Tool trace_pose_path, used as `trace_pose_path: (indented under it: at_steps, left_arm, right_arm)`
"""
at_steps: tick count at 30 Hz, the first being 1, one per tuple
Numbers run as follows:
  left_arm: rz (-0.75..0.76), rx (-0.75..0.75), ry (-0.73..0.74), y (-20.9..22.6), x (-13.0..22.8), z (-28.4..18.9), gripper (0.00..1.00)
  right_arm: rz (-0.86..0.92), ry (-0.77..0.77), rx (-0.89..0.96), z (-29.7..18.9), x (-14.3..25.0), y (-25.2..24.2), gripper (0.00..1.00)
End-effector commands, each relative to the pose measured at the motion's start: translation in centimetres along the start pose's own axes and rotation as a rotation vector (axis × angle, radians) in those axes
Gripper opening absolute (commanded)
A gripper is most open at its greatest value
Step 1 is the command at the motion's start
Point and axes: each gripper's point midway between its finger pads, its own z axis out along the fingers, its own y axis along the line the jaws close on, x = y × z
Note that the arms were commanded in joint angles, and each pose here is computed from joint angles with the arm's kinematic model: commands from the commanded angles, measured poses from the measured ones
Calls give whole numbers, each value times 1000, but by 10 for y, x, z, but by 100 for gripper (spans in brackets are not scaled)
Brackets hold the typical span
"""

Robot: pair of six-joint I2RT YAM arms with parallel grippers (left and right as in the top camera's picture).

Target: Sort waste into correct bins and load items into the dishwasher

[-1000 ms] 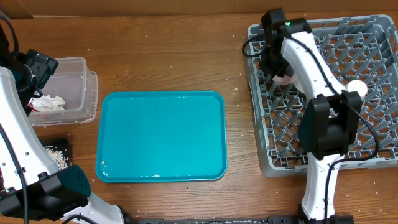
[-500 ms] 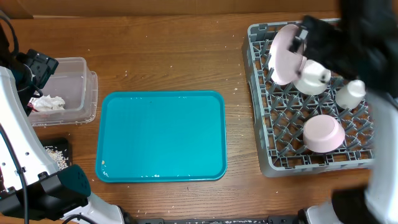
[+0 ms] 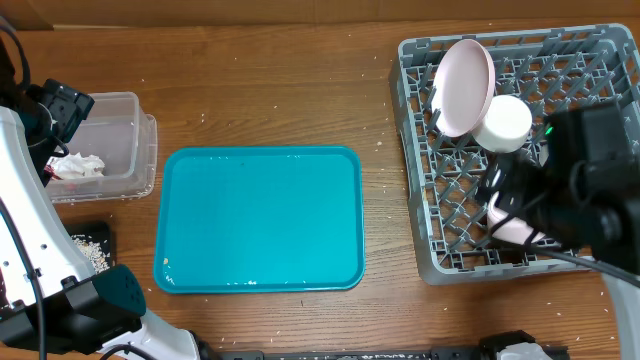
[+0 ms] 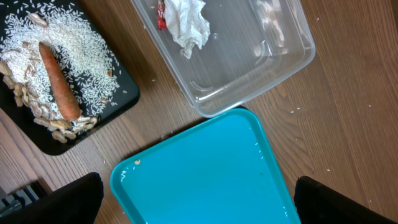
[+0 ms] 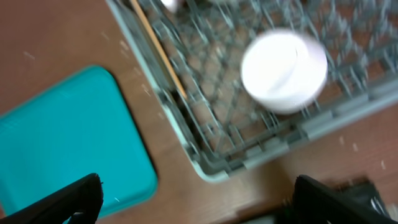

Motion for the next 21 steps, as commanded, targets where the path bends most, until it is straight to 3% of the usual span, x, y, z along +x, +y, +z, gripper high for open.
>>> trace_pose_path:
  at_steps: [1,7,15,21]
  left_arm:
    - [3,-12,-3,-1,1,2,100]
    - [3,-11,-3,-1,1,1,100]
    - [3,-11,-3,-1,1,1,100]
    - [3,-11,-3,-1,1,1,100]
  right_arm:
    - [11,95,-17,16,28,-4,100]
    - [13,239,16,44,51,-5,100]
    - [-7,243,60,51,47,-9,100]
    - [-81,123,39,56,21,-2,100]
